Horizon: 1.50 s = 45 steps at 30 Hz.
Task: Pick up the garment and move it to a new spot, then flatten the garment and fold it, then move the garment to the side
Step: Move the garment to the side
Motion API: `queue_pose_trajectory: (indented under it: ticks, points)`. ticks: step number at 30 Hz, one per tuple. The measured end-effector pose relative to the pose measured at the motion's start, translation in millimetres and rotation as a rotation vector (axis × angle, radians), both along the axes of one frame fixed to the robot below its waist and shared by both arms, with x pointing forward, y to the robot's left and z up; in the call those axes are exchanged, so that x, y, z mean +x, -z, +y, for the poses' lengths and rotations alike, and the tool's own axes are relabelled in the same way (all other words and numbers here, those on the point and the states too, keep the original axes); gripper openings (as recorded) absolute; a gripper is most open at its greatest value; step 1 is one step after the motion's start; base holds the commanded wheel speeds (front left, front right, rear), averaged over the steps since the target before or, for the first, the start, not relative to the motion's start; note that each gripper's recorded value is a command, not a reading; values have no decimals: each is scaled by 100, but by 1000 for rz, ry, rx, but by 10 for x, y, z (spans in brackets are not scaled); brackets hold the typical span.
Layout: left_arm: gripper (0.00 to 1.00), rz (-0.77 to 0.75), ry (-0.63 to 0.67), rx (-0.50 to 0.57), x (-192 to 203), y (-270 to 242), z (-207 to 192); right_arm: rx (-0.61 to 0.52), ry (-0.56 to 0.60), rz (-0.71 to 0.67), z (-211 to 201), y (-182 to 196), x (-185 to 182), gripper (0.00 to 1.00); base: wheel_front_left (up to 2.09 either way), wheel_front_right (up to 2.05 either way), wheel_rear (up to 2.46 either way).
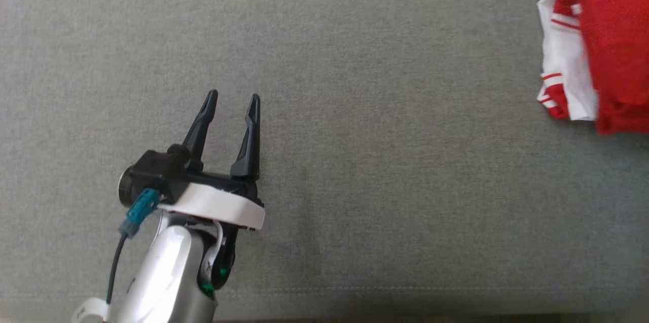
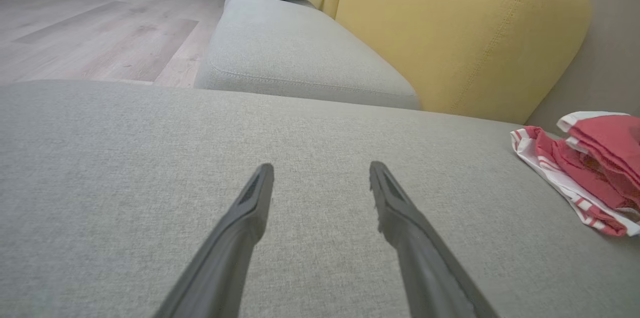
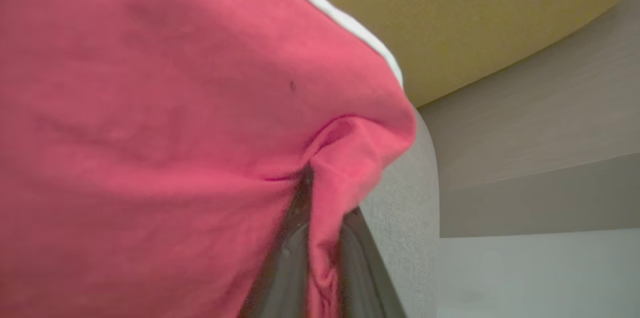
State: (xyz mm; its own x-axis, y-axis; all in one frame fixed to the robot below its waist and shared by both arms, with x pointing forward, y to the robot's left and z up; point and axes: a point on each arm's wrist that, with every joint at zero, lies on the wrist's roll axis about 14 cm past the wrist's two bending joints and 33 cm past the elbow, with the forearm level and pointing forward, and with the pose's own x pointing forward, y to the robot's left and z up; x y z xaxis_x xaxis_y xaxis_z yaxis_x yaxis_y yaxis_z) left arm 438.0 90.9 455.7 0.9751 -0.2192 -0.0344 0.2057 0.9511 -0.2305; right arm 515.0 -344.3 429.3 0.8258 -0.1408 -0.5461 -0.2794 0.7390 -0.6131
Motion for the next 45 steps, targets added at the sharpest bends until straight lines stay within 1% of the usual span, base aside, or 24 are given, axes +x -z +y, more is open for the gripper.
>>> queue_pose_trajectory:
  ticks: [4,10,14,15,16,18,22,27,32,35,38,41,45]
  points:
    - [100,20,-10,4,11,78,38,-11,70,22,-143,69,41,0,0,0,0]
    - [100,24,-16,-1,50,101,60,35,106,31,-84,201,68,0,0,0,0]
    - [100,20,-14,-1,74,93,52,61,137,25,-107,219,56,0,0,0,0]
    - [100,22,-13,-1,73,97,51,71,147,17,-113,206,59,32,0,0,0]
    - [100,22,-13,0,71,97,48,87,159,5,-114,190,64,100,0,0,0]
    - [100,20,-11,0,66,84,43,125,184,-15,-99,161,64,100,0,0,0]
    - [100,0,-8,0,57,4,31,151,179,-70,-43,22,86,100,0,0,0]
    - [100,-38,-8,-1,24,-154,28,208,112,-217,220,-362,201,100,0,0,0]
    - [100,-85,-24,3,-37,-341,77,310,4,-395,683,-835,261,100,0,0,0]
    - [100,-110,-30,-1,-113,-447,90,414,-54,-502,979,-1108,222,100,0,0,0]
    - [100,-143,-51,-6,-177,-578,154,528,-96,-576,1253,-1255,89,100,0,0,0]
    - [100,-166,-53,-9,-261,-671,160,638,-127,-601,1529,-1228,-124,100,0,0,0]
    - [100,-180,-64,-10,-381,-730,195,770,-115,-615,1758,-1103,-430,100,0,0,0]
